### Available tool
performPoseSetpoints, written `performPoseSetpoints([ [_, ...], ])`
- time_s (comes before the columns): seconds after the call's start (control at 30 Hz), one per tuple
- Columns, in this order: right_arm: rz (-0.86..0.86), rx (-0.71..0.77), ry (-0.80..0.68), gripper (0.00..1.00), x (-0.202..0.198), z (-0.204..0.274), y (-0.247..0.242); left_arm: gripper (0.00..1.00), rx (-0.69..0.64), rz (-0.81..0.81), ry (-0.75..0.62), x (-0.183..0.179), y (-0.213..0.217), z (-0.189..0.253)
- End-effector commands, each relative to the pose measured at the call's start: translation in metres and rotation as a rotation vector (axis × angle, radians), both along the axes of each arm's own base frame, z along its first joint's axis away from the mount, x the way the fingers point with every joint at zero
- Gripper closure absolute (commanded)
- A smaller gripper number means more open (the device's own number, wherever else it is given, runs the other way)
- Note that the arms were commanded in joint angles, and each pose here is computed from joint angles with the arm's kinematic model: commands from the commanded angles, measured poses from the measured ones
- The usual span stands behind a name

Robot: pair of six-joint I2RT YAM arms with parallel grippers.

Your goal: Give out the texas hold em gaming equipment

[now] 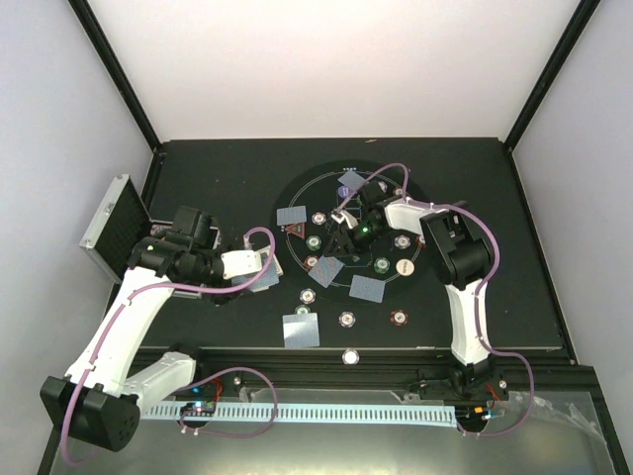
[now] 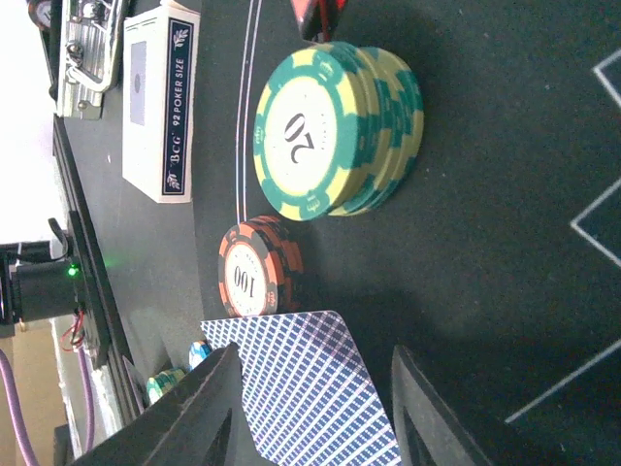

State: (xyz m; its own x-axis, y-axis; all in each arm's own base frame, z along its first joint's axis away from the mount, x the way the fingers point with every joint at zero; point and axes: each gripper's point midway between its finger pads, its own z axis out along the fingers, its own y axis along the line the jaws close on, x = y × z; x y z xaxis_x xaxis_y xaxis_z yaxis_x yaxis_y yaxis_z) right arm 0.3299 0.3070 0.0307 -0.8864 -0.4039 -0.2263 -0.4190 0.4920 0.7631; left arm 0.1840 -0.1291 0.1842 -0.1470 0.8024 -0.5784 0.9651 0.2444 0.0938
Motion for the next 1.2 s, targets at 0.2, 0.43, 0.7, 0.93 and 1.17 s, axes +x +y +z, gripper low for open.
performPoseSetpoints([
  [0.2,-0.025,-0.065,0.064,0.69,-0.019,-0.018,-0.010,0.98,0.002,-0.010,-0.043,0.003,0.000,0.014],
  [0.43,-0.032,-0.038,0.071,0.79,-0.022,-0.014,-0.009,0.98,0.033,0.006,-0.044,0.005,0.005,0.011],
  [0.7,-0.038,-0.031,0.094,0.87,-0.030,-0.020,-0.011,0.98,0.043,0.010,-0.048,0.006,0.006,0.011],
  [0.93,-0.069,0.017,0.080,0.99,-0.028,-0.007,-0.007,0.98,0.040,0.011,-0.048,0.006,0.006,0.013],
  [1.17,-0.101,0.136,0.069,0.99,-0.027,0.021,0.002,0.99,0.045,0.012,-0.055,0.006,0.007,0.014],
])
